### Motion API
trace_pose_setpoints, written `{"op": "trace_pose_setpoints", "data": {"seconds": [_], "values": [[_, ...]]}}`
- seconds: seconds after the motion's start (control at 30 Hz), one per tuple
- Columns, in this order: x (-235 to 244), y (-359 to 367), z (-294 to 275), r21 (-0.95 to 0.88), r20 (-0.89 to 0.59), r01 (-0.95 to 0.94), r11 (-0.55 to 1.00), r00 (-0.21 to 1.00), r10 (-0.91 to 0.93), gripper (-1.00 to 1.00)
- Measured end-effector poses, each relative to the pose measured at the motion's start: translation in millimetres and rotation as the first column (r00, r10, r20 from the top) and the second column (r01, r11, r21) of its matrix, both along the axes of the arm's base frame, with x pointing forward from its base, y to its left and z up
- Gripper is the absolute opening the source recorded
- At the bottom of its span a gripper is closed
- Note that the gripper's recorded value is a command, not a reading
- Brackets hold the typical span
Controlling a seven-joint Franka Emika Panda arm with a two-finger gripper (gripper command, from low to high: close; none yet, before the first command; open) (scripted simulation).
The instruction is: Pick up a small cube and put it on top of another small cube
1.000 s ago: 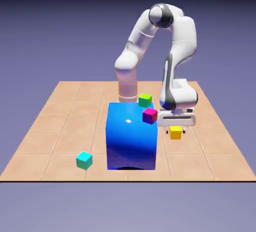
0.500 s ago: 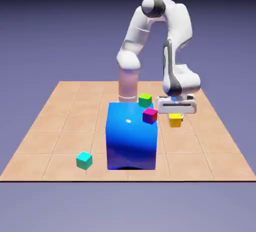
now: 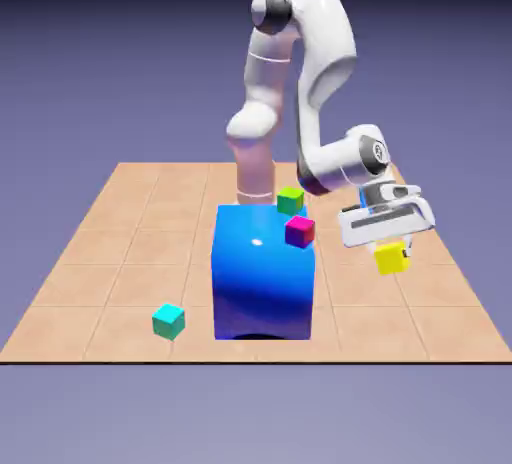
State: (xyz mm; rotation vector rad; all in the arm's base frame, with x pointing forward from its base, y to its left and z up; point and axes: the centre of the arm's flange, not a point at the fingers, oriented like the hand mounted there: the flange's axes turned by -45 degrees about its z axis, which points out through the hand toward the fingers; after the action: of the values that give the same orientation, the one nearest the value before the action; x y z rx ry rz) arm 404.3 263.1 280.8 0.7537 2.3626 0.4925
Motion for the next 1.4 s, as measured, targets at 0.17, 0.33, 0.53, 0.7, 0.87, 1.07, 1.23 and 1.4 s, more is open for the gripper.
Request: {"op": "trace_pose_setpoints", "data": {"seconds": [0.17,0.33,0.53,0.7,0.87,1.07,1.23,1.4], "values": [[64,-37,42,0.020,0.106,0.208,0.978,0.972,-0.209,-1.00],[118,-97,88,0.031,0.165,0.424,0.905,0.891,-0.423,-1.00],[156,-177,132,0.012,0.159,0.629,0.777,0.766,-0.623,-1.00],[151,-239,97,-0.083,0.020,0.705,0.704,0.708,-0.706,-1.00],[136,-298,61,-0.164,-0.128,0.751,0.639,0.626,-0.769,-1.00],[104,-364,18,-0.233,-0.309,0.783,0.577,0.503,-0.807,-1.00],[68,-412,-17,-0.260,-0.455,0.803,0.537,0.389,-0.801,-1.00],[49,-435,-34,-0.269,-0.519,0.809,0.522,0.334,-0.786,-1.00]]}}
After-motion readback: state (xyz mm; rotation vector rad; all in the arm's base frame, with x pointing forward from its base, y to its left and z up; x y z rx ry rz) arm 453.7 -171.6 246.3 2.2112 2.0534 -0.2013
